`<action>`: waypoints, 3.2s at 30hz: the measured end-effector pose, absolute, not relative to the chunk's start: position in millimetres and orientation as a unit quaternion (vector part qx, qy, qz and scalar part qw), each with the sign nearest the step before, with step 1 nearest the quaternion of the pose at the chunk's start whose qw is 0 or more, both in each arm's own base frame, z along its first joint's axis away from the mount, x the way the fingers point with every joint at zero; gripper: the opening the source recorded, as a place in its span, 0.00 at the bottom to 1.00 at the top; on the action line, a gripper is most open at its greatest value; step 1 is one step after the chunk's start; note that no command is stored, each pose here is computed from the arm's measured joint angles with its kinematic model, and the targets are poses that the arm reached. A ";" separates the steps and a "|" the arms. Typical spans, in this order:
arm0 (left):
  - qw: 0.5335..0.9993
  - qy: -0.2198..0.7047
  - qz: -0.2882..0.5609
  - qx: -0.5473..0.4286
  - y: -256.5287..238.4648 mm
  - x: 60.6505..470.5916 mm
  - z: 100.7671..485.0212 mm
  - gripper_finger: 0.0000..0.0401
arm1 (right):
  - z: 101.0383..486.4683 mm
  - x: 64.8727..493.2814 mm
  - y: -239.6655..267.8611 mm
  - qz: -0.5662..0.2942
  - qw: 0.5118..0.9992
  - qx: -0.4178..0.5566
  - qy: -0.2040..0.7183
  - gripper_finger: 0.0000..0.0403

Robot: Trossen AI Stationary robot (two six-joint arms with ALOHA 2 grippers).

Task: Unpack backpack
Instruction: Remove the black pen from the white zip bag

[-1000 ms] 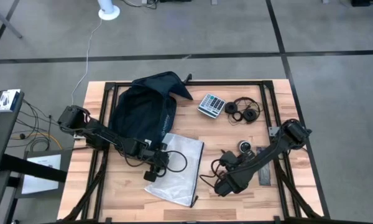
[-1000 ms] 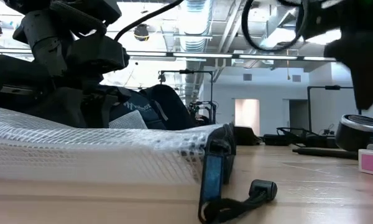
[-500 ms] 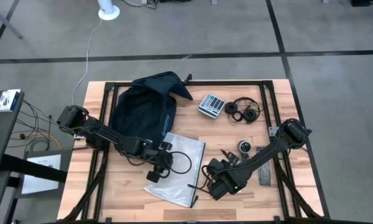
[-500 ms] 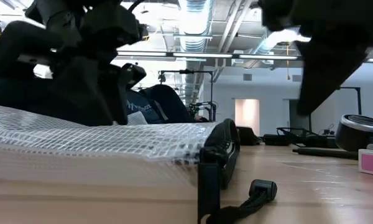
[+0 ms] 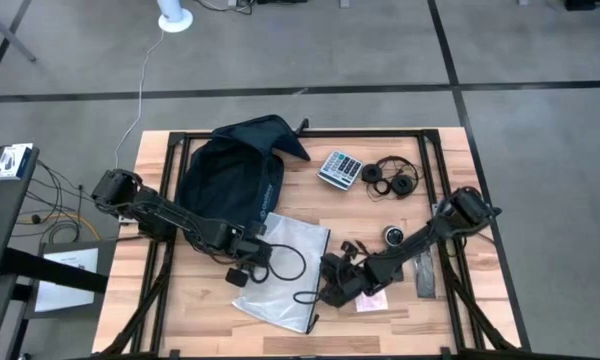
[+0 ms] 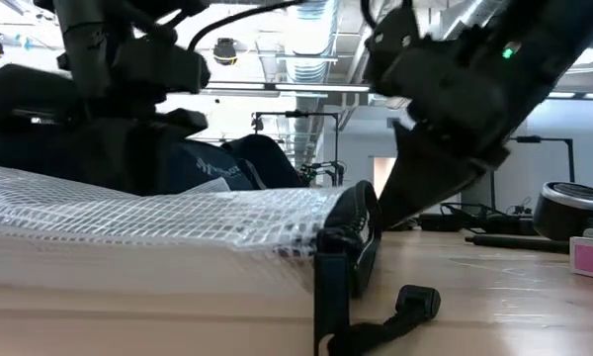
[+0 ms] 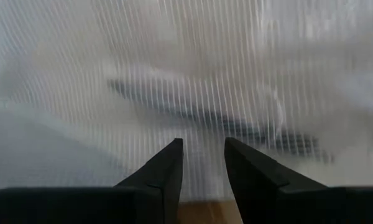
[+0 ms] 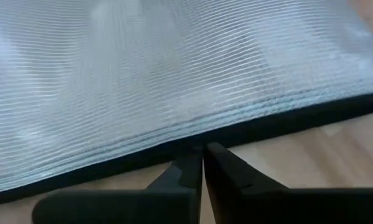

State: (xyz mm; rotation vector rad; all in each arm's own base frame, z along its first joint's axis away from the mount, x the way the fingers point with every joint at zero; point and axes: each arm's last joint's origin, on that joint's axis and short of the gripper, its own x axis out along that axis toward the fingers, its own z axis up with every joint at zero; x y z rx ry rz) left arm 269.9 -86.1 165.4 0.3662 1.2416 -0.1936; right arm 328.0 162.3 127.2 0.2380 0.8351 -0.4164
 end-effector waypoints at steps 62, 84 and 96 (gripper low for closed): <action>0.912 0.397 -0.054 0.090 -72.3 268.0 122.9 0.27 | 119.3 379.3 144.8 -0.150 0.965 0.039 0.211 0.00; 0.909 0.403 -0.063 0.083 -73.0 267.3 122.3 0.27 | 95.8 400.2 105.2 -0.083 0.965 0.046 0.244 0.32; 0.900 0.424 -0.063 0.074 -72.4 264.0 119.7 0.27 | 85.3 410.6 115.4 -0.077 0.968 -0.022 0.239 0.48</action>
